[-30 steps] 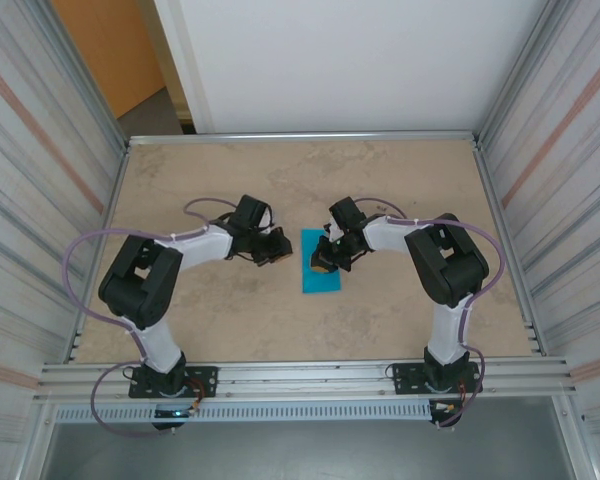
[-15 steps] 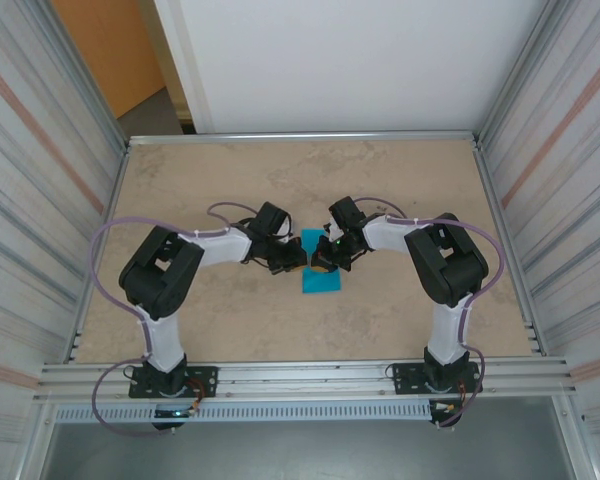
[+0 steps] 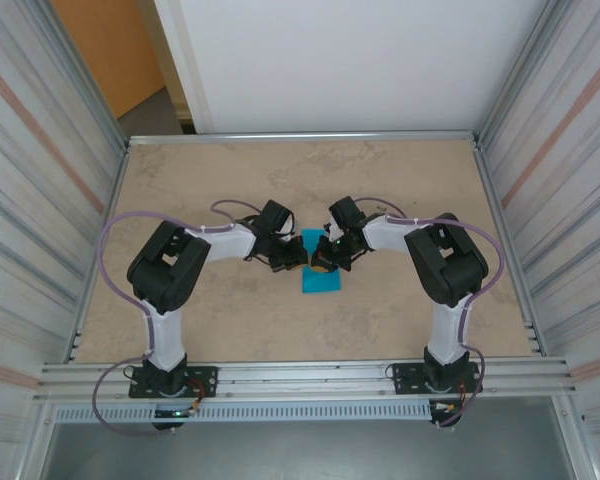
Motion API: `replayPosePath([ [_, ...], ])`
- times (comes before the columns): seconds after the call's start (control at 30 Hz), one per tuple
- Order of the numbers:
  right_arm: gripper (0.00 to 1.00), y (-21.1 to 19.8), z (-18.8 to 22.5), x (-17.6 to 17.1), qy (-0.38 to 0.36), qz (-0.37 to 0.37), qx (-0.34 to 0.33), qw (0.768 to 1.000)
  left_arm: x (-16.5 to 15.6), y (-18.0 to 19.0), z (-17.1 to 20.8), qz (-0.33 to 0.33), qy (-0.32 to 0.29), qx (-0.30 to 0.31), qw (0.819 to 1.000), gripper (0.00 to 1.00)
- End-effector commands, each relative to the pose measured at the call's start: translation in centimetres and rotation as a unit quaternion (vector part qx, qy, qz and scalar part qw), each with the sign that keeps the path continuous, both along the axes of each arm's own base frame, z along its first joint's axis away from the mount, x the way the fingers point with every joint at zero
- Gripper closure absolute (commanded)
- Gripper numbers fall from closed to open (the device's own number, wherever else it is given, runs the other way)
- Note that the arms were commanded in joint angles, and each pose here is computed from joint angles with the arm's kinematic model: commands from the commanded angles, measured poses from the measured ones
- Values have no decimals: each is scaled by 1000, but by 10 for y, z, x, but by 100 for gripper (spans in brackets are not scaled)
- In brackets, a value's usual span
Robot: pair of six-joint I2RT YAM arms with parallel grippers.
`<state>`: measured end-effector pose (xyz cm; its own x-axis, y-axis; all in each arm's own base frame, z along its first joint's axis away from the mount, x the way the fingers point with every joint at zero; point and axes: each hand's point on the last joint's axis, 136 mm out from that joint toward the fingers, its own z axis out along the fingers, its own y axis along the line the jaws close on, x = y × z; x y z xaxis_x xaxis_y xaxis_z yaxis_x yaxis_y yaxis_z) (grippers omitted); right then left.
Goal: Fold a paper plane with a square sheet of paper (pick it up from the middle)
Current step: Fold the triangle a second time at the center of the table.
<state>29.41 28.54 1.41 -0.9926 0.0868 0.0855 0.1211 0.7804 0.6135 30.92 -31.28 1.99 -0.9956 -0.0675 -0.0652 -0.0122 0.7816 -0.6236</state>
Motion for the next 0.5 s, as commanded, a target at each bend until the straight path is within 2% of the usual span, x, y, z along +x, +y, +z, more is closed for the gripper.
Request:
replayPosePath([
  [0.0,96,-11,-6,-6,11,-10,-18,1000,-16,20,-30,-5,36,64,997,100],
  [0.13,93,-8,16,7,-25,-11,22,999,-20,23,-39,-7,48,74,996,100],
  [0.47,94,-31,-6,1,-17,-12,-18,1000,-22,25,-44,-12,53,83,995,100],
])
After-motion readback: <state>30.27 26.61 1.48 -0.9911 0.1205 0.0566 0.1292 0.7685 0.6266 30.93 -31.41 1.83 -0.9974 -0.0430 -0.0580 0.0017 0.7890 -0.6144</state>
